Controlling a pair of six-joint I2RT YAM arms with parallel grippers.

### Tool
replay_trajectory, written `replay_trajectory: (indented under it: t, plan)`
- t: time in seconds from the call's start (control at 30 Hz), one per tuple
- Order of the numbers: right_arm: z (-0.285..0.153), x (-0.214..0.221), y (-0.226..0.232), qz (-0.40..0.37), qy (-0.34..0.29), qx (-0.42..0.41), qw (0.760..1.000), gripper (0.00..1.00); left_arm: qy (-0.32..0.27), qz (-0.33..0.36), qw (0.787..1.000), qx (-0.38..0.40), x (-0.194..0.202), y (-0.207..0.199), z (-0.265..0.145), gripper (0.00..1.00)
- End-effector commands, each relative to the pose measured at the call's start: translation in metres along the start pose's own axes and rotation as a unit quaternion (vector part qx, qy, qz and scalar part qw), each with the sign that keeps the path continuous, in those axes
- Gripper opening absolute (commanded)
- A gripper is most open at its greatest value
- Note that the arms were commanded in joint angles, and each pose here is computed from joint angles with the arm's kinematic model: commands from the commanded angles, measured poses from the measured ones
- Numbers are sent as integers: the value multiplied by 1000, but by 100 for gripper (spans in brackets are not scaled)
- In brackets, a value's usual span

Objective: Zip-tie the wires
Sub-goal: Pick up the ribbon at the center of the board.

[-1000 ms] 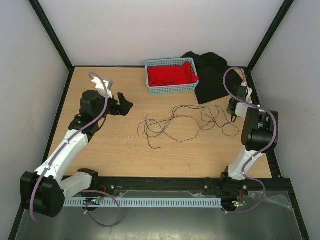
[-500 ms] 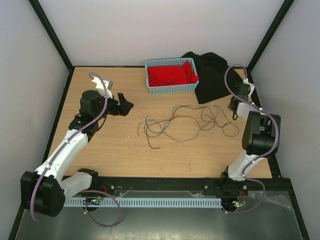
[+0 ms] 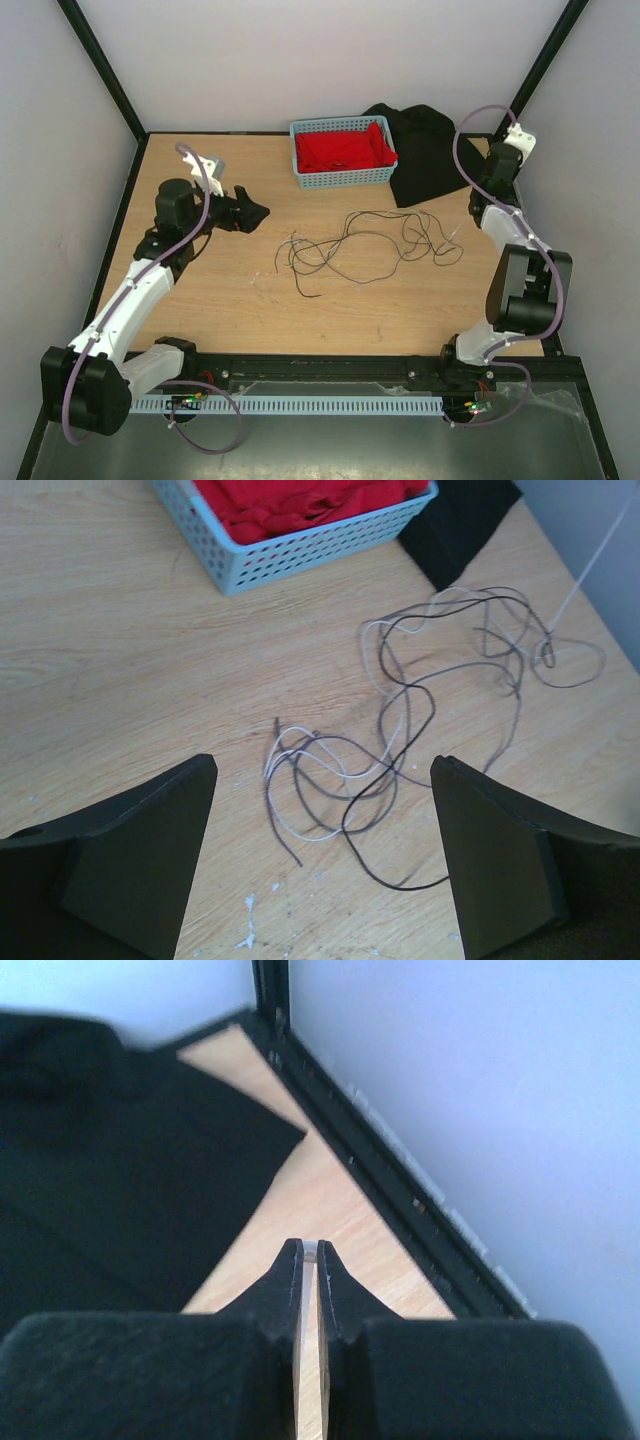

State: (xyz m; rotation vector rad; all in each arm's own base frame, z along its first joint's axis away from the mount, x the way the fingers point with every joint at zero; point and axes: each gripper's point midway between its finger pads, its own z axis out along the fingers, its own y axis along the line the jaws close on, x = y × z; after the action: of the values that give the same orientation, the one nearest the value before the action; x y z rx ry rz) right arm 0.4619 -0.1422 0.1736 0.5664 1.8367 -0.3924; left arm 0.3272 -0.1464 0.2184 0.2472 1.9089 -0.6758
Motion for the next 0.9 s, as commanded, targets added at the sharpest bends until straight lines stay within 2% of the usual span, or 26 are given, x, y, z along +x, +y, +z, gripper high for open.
replay_trajectory:
  t: [0.0,0.23,0.3,0.4,0.57,0.7,0.87]
  plan:
    - [-31,-81,-9,36,-133,13,990,0,-58,17,995,78,-48,-38,-14,90]
    - [-93,-138,-31,85,-248,34,964,0,-81,-14,984,159,-84,-77,-27,90]
    - [-111,-151,-30,103,-265,13,959,0,-83,-21,978,189,-92,-89,-30,91]
    - [-136,-158,-8,134,-260,-77,953,0,-77,-30,967,240,-100,-108,-34,90]
    - [-195,-142,60,171,-226,-280,917,0,-56,-37,955,288,-96,-126,-34,91]
    - [-246,-122,108,196,-179,-436,860,0,-41,-26,947,317,-86,-143,-31,91]
    - [-297,-95,147,225,-108,-546,800,0,-42,27,936,348,-64,-180,-21,91]
